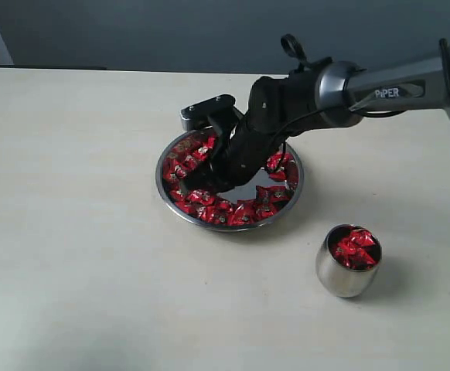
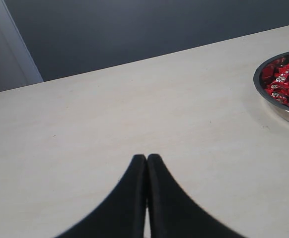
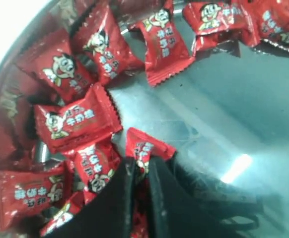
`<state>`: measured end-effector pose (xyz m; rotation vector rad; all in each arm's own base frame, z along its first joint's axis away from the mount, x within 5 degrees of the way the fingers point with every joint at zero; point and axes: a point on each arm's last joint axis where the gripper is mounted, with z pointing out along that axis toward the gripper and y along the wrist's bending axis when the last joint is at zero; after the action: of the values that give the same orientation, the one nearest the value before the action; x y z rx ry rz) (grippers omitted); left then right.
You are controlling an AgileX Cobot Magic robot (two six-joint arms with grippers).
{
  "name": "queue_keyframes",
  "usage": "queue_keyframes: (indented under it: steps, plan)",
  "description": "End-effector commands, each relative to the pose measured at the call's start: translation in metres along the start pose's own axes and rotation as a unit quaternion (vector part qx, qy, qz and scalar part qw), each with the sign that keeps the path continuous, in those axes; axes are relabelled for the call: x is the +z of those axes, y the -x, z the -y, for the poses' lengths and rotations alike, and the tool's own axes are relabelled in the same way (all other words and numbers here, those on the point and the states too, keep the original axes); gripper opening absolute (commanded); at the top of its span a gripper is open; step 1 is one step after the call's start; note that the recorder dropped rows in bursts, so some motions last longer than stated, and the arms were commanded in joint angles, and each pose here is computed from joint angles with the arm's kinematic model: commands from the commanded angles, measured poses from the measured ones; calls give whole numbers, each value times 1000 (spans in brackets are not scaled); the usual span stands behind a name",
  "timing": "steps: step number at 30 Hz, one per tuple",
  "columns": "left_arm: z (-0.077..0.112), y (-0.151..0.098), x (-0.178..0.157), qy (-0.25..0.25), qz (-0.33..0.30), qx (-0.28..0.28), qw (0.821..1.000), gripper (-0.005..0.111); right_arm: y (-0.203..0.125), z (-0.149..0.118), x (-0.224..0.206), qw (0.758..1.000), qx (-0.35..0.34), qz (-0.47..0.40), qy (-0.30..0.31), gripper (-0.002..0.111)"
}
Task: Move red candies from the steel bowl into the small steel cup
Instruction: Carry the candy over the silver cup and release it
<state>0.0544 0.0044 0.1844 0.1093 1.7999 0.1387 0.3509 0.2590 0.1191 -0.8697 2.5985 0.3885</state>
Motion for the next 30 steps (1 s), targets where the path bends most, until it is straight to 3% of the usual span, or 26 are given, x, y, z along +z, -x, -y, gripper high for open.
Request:
queue_keyframes:
  steps: [1,7,12,17,24,30]
  plan:
    - [0,1,0,0,6,-1,1000,0,13,-5,-33,999,-15,28,0,1]
    - [0,1,0,0,6,-1,1000,0,14,-14,-116,997,-34,69,-24,1]
    - [0,1,0,0,6,-1,1000,0,-53,-22,-173,997,-21,70,-31,1]
    - [0,1,0,0,6,-1,1000,0,-109,-19,-194,996,21,58,-65,1]
    - [0,1,0,0,6,-1,1000,0,-139,-19,-194,997,35,7,-68,1]
    - [0,1,0,0,6,-1,1000,0,-154,-8,-187,990,60,-15,-123,1]
